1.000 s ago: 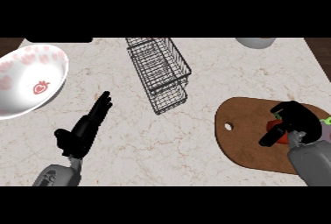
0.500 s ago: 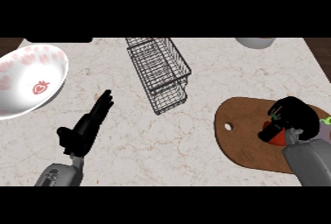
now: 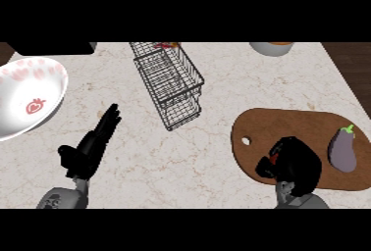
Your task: Pick the bell pepper from the cutting board and place it in the tiered basket
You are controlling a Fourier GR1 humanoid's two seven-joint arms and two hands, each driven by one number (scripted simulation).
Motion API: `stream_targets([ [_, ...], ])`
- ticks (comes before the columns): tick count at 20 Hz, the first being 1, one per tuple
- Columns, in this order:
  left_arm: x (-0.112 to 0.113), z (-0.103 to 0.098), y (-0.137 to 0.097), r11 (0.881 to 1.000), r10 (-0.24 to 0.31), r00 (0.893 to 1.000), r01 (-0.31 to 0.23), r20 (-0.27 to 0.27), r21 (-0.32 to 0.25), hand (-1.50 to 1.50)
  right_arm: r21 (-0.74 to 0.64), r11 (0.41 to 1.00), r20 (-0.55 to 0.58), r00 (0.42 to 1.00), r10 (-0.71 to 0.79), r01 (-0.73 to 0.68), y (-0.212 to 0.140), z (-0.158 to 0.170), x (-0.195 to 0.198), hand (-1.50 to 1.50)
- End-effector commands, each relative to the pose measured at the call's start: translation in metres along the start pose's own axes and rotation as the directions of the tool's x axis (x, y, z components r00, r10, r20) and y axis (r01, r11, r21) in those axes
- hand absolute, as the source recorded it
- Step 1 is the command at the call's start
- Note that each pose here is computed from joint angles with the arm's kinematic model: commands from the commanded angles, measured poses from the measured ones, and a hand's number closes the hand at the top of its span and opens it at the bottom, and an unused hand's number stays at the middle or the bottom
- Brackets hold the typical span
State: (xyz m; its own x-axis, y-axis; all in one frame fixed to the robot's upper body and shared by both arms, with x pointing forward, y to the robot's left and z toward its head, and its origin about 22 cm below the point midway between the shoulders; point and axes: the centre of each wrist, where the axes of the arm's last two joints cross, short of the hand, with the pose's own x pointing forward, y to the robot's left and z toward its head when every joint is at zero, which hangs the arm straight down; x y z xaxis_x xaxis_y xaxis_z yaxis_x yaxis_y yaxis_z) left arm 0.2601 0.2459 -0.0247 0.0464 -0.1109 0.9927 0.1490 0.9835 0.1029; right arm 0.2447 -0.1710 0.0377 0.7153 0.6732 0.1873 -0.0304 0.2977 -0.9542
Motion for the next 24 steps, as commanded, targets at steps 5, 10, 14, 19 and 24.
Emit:
stream_targets([
  [5,-0.001,0.001,0.0,1.0,0.002,1.0,-0.002,-0.007,0.007,0.0,-0.157,0.897,-0.021,0.907,-0.42,0.412,-0.048,0.08,0.019,1.5],
  [10,-0.003,0.003,-0.001,1.0,0.0,1.0,0.0,-0.005,-0.013,0.0,-0.328,0.838,0.124,0.899,-0.419,0.436,-0.071,0.107,0.028,1.5],
  [14,0.004,-0.003,-0.003,0.999,-0.004,1.0,0.005,0.02,-0.037,0.0,-0.384,0.8,0.183,0.887,-0.423,0.461,-0.087,0.117,0.032,1.5],
  [19,0.003,-0.007,-0.01,0.998,-0.002,1.0,0.003,0.02,-0.062,0.0,-0.418,0.756,0.208,0.863,-0.46,0.503,-0.111,0.112,0.044,1.5],
  [24,0.007,-0.016,-0.018,0.997,-0.002,1.0,0.004,0.031,-0.082,0.0,-0.44,0.744,0.188,0.862,-0.471,0.503,-0.131,0.098,0.063,1.5],
])
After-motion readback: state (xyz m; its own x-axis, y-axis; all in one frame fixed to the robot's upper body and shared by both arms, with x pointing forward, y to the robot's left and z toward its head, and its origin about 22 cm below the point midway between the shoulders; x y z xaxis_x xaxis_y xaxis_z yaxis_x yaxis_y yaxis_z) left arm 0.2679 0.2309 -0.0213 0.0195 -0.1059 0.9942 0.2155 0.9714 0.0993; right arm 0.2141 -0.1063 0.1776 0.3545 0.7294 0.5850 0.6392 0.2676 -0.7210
